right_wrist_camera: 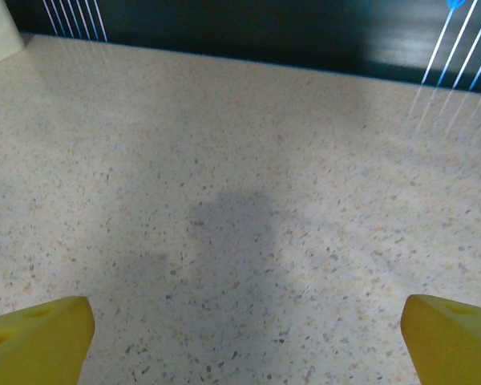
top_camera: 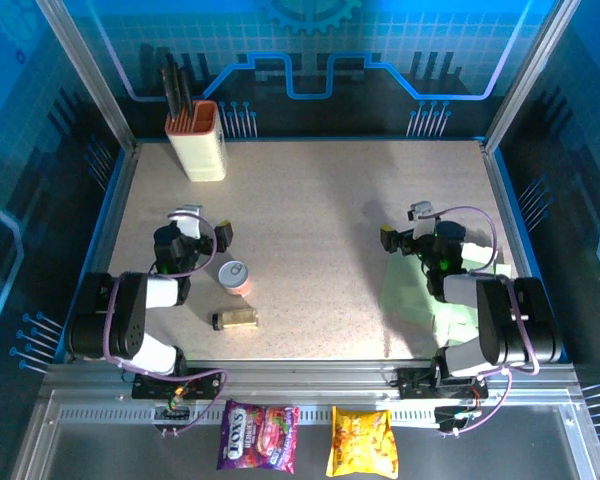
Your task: Fold the paper box
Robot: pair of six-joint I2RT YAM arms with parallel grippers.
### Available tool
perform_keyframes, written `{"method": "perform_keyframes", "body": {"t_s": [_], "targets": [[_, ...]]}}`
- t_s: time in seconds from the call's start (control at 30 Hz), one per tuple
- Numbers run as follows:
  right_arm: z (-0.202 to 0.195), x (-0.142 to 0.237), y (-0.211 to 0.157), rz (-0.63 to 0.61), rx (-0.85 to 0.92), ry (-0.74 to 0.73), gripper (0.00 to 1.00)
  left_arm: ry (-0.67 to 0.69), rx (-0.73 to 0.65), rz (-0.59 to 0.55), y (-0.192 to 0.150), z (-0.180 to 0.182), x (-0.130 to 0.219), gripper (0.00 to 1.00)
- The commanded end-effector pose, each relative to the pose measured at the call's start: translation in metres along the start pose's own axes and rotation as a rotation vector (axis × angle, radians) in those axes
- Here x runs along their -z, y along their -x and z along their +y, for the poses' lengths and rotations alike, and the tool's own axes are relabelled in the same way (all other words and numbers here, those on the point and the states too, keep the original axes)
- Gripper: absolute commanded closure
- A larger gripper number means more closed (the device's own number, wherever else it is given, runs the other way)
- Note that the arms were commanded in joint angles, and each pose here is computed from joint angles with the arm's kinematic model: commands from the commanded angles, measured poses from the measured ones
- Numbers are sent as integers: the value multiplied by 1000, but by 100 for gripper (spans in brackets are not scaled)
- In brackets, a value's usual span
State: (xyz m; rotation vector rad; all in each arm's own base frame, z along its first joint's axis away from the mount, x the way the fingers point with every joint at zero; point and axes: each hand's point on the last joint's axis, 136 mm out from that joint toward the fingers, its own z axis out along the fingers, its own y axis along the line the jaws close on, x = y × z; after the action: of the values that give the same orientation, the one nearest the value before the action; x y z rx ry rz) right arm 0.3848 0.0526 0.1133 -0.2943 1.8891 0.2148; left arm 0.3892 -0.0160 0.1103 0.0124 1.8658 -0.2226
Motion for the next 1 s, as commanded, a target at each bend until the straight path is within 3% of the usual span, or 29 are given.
{"method": "perform_keyframes", "body": {"t_s": [0.0, 0.27, 0.4, 0.53, 0.73, 0.97], "targets": [[-11, 6, 16, 11, -32, -45, 1, 97, 37, -14, 10, 16, 8, 0], [-36, 34, 9, 219, -197, -233, 1, 297, 209, 54, 31, 42, 31, 0], [-27, 54, -2, 304, -332, -203, 1, 385, 382, 154, 38, 46, 52, 0], [-38, 81, -25, 413, -505, -276, 0, 272, 450, 265, 52, 17, 62, 0], [-65, 116, -64, 459, -847, -354, 2, 173, 404, 389, 68, -8, 78, 0], [-93, 131, -97, 451, -1014, -448, 2, 83, 343, 460, 75, -25, 88, 0]]}}
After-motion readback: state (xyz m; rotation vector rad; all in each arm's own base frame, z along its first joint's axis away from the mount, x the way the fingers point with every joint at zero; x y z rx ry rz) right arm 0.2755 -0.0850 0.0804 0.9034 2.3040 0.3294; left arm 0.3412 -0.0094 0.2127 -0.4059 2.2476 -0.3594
